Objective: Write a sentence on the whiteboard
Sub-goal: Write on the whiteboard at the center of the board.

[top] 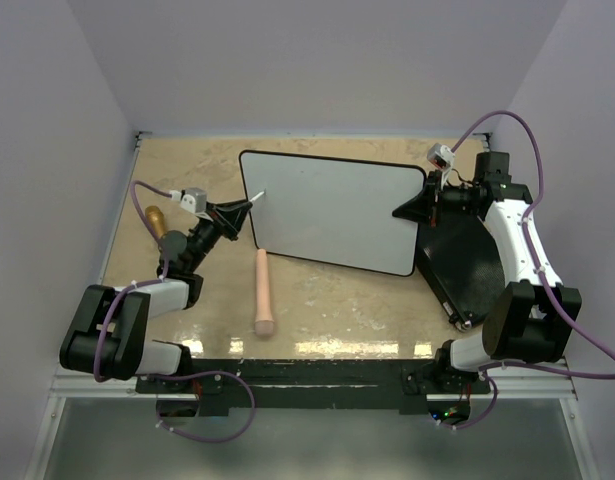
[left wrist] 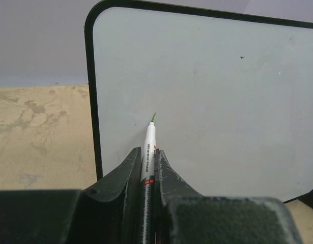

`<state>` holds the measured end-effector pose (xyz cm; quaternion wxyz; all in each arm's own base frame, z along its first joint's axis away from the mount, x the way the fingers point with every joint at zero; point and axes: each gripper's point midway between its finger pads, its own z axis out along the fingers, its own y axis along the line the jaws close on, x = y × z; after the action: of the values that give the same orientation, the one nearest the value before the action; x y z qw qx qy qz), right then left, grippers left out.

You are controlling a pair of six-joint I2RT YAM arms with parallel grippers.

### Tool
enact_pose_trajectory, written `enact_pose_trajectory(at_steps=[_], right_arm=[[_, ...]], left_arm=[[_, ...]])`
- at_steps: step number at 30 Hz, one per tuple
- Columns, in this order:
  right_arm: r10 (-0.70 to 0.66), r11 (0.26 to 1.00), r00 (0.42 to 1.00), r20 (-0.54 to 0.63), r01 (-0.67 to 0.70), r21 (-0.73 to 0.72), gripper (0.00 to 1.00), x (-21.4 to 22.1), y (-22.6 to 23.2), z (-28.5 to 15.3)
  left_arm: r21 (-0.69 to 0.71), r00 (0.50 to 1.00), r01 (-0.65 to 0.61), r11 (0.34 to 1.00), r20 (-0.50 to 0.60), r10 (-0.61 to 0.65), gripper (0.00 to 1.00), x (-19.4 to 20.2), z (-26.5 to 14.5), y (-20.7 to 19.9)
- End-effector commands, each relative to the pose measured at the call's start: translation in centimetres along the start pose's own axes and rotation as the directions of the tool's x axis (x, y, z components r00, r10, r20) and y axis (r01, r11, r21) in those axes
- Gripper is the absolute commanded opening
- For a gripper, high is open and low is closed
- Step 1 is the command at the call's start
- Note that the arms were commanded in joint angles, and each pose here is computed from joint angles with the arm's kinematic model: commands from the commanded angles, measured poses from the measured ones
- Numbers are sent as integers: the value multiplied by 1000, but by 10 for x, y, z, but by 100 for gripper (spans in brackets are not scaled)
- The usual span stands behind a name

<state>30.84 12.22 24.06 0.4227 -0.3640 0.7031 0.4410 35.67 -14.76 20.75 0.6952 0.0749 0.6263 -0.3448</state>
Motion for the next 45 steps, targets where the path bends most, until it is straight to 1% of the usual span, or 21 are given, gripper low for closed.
enact_pose_trajectory(at_steps=[1, 21, 25, 29, 38, 41, 45], right_arm=[[-42, 998, 998, -46, 45, 48, 0, 7, -10, -2], [-44, 998, 998, -42, 46, 46, 0, 6, -8, -2], [-44, 998, 998, -42, 46, 46, 0, 6, -8, -2], [-44, 998, 998, -42, 46, 46, 0, 6, -8, -2], [-44, 998, 998, -43, 46, 46, 0, 6, -8, -2], [-42, 998, 998, -43, 44, 47, 0, 7, -8, -2], [-44, 998, 998, -42, 46, 46, 0, 6, -8, -2]], left_arm=[[-6, 999, -48, 999, 8, 48, 0, -1, 3, 3], [-34, 994, 24, 999, -108, -27, 0, 44, -20, 6], [-34, 993, 29, 999, -113, -32, 0, 47, -21, 5], [-21, 996, 23, 1000, -90, -25, 0, 38, -19, 1], [26, 1000, 1, 1000, 9, -1, 0, -3, -9, -14], [20, 1000, -12, 1000, 18, 12, 0, -9, -5, -13], [-12, 1000, -24, 1000, -2, 24, 0, -6, -3, -6]])
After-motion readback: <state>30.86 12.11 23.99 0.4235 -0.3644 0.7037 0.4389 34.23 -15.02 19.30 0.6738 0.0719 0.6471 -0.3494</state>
